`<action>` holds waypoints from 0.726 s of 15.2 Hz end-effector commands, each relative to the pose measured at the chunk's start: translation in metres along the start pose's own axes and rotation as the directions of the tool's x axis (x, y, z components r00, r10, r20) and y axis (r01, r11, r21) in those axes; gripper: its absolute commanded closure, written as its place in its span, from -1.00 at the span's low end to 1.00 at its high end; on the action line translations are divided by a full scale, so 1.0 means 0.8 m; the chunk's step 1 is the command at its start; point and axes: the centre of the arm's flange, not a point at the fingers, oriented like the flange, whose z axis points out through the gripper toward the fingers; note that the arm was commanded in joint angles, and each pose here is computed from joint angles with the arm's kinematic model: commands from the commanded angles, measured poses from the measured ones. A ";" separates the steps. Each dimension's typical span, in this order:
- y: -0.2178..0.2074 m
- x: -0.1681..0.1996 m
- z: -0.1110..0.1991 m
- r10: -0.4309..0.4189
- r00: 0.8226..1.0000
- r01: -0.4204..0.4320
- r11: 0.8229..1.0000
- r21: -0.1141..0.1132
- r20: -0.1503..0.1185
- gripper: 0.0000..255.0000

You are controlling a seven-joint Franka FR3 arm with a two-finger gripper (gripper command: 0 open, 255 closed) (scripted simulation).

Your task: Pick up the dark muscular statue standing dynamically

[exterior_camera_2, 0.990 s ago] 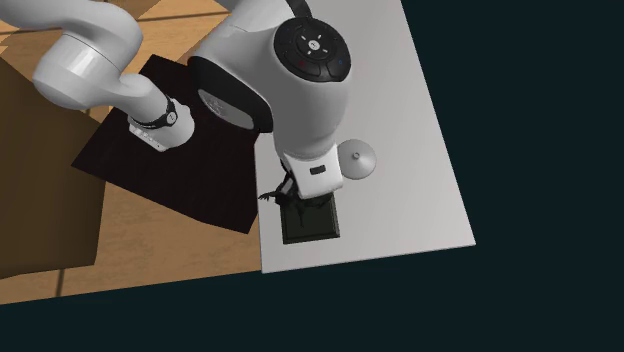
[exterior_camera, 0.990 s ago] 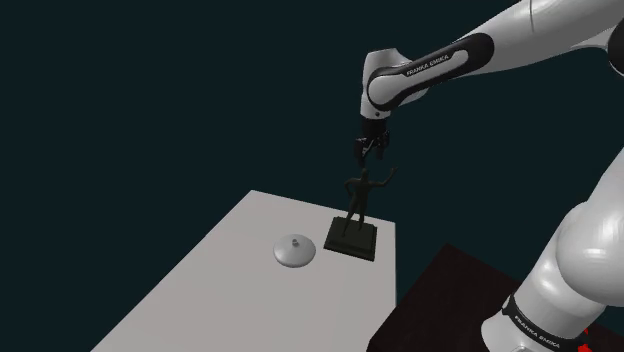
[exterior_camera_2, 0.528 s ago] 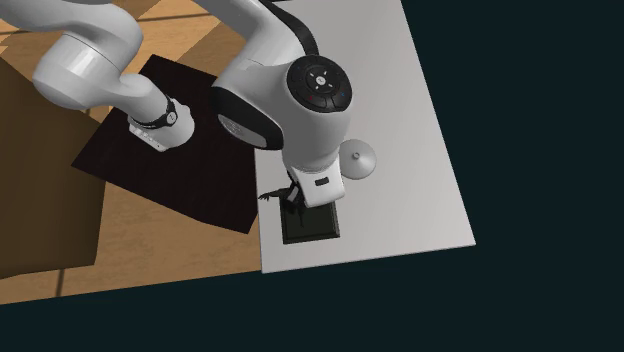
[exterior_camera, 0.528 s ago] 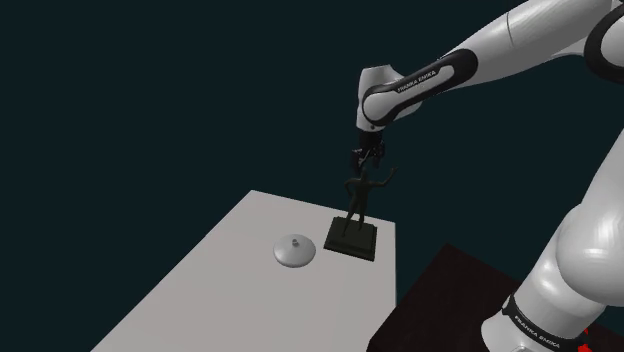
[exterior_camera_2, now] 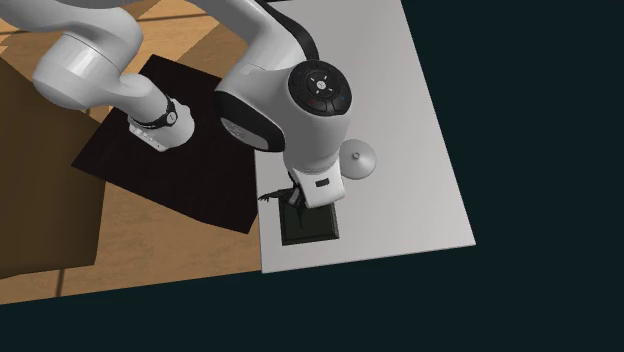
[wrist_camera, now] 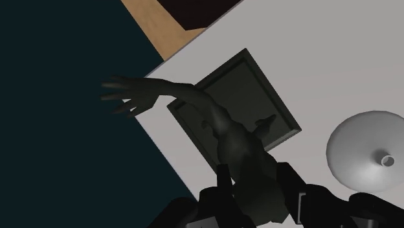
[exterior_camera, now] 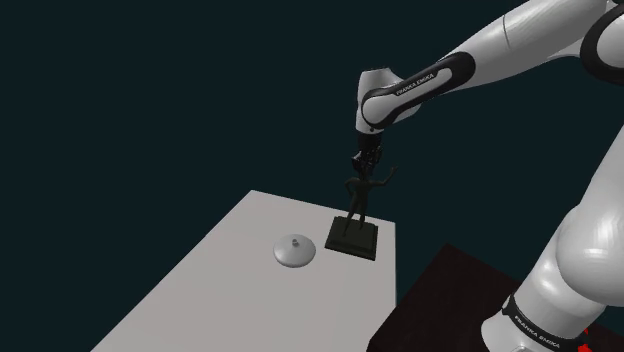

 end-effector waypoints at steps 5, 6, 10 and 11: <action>0.001 -0.002 -0.005 -0.001 1.000 0.001 1.000 0.000 0.002 1.00; 0.002 -0.002 -0.012 -0.001 1.000 0.001 1.000 0.000 0.002 1.00; 0.005 -0.003 -0.038 -0.001 1.000 0.001 1.000 0.000 0.002 1.00; 0.005 -0.003 -0.044 -0.001 1.000 0.001 1.000 0.000 0.002 1.00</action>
